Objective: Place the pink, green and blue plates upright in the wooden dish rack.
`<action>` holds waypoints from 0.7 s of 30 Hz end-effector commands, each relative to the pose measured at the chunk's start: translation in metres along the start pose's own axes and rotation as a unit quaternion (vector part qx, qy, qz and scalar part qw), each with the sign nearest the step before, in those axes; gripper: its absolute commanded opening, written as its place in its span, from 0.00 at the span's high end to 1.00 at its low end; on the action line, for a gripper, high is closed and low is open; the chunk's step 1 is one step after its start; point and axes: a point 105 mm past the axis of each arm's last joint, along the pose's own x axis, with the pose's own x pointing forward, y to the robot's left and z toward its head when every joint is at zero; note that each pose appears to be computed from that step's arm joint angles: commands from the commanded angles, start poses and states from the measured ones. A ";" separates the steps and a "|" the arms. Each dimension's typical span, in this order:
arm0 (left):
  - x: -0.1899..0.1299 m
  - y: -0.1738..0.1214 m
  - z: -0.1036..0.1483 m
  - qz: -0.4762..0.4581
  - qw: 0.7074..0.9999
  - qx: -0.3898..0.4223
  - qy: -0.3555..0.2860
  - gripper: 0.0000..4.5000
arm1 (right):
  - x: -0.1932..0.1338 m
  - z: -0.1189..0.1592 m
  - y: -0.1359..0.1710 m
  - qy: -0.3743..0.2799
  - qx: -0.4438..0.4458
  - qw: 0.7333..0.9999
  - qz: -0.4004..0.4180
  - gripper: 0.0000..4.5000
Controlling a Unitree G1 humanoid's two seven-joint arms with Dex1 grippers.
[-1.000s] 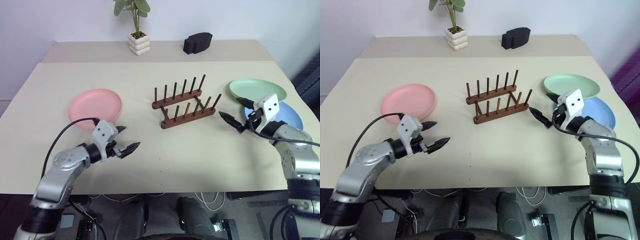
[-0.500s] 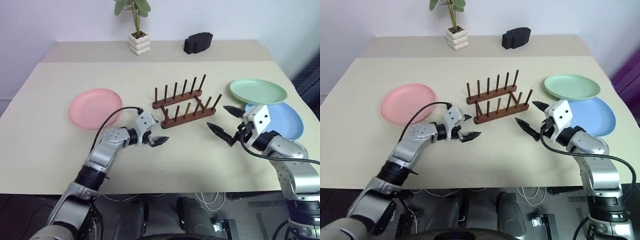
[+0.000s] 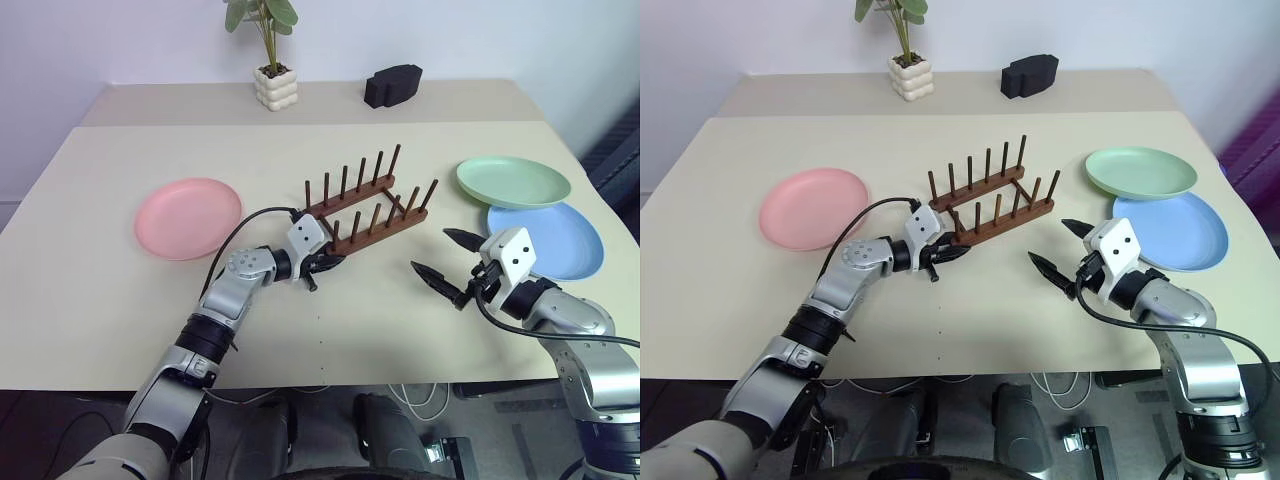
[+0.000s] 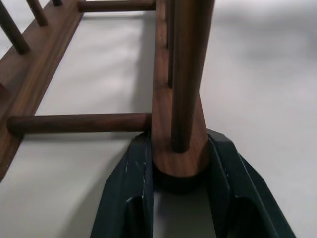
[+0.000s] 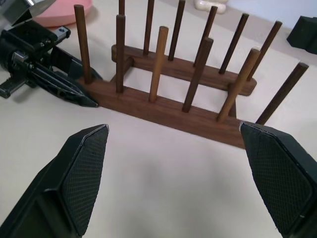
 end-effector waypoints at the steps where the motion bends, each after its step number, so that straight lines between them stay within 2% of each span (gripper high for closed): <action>1: -0.010 -0.001 0.008 -0.017 0.999 0.010 -0.028 0.82 | -0.012 0.000 -0.009 0.015 -0.023 1.000 -0.008 0.03; 5: -0.023 -0.010 0.016 -0.076 0.996 0.019 -0.047 0.82 | -0.036 -0.012 -0.025 0.051 -0.027 0.998 -0.030 0.03; 10: -0.034 -0.019 0.015 -0.136 0.989 0.033 -0.040 0.82 | -0.053 -0.019 -0.036 0.067 -0.031 0.996 -0.054 0.03; 20: -0.031 -0.013 0.008 -0.159 0.985 0.067 -0.002 0.82 | -0.049 -0.023 -0.028 0.062 -0.025 0.996 -0.054 0.03; 21: -0.030 -0.012 0.007 -0.158 0.985 0.068 0.000 0.71 | -0.048 -0.022 -0.027 0.061 -0.024 0.996 -0.053 0.03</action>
